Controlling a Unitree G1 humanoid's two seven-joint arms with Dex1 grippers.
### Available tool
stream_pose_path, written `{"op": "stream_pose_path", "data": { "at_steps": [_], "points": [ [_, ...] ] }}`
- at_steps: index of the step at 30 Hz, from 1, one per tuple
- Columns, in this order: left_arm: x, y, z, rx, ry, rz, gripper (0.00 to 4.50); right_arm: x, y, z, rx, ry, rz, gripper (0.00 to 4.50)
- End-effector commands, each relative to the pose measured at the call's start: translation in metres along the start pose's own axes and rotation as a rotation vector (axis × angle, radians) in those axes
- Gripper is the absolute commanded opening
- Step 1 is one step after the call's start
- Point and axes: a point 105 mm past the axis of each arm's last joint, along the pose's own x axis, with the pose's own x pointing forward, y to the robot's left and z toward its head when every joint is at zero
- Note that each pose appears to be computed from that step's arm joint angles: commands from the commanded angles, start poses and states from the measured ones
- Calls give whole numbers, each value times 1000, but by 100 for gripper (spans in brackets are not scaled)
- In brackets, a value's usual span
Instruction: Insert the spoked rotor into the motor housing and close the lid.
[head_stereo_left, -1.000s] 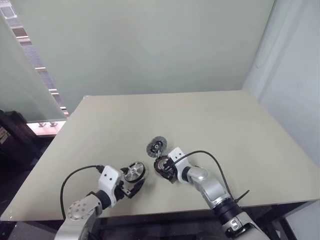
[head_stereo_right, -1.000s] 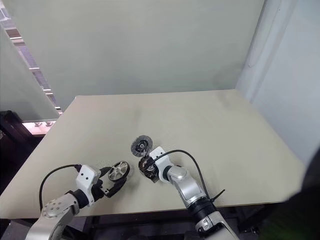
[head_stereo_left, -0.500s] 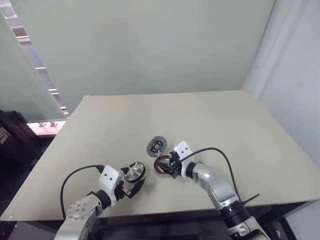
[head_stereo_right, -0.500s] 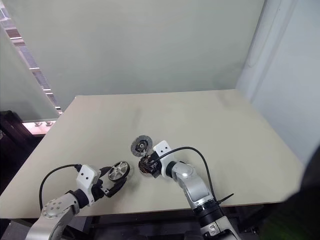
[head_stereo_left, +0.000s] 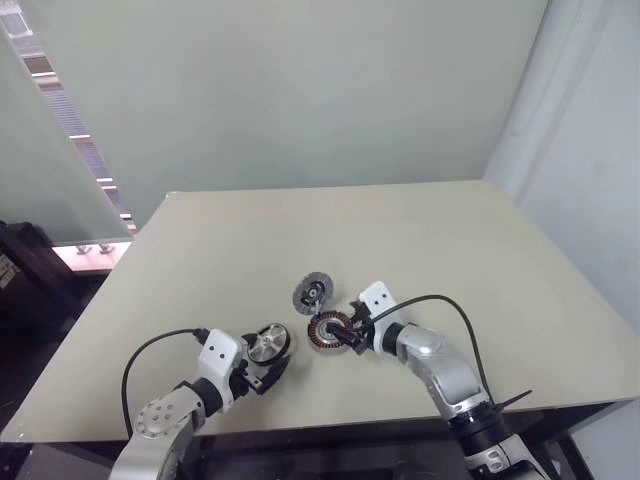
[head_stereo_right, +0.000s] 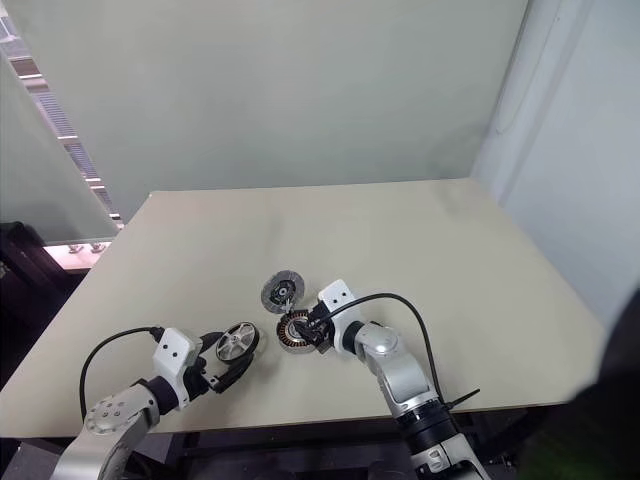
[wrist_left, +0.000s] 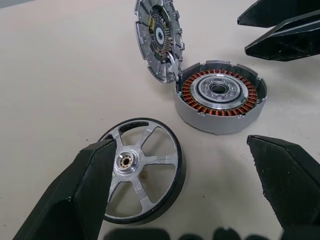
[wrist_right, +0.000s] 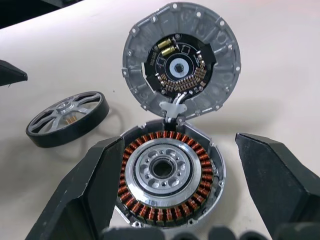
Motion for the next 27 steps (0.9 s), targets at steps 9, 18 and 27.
{"op": "stream_pose_path", "data": {
  "at_steps": [9,18,27],
  "points": [
    [1,1,11,21,-48,13,450,31,10,-3,-86,23,-8,48],
    [-4,1,9,8,-42,34,450,35,9,-28,-109,98,1,7],
    [-13,-7,0,-297,-47,81,450,14,9,24,-28,-125,37,7]
  ]
}}
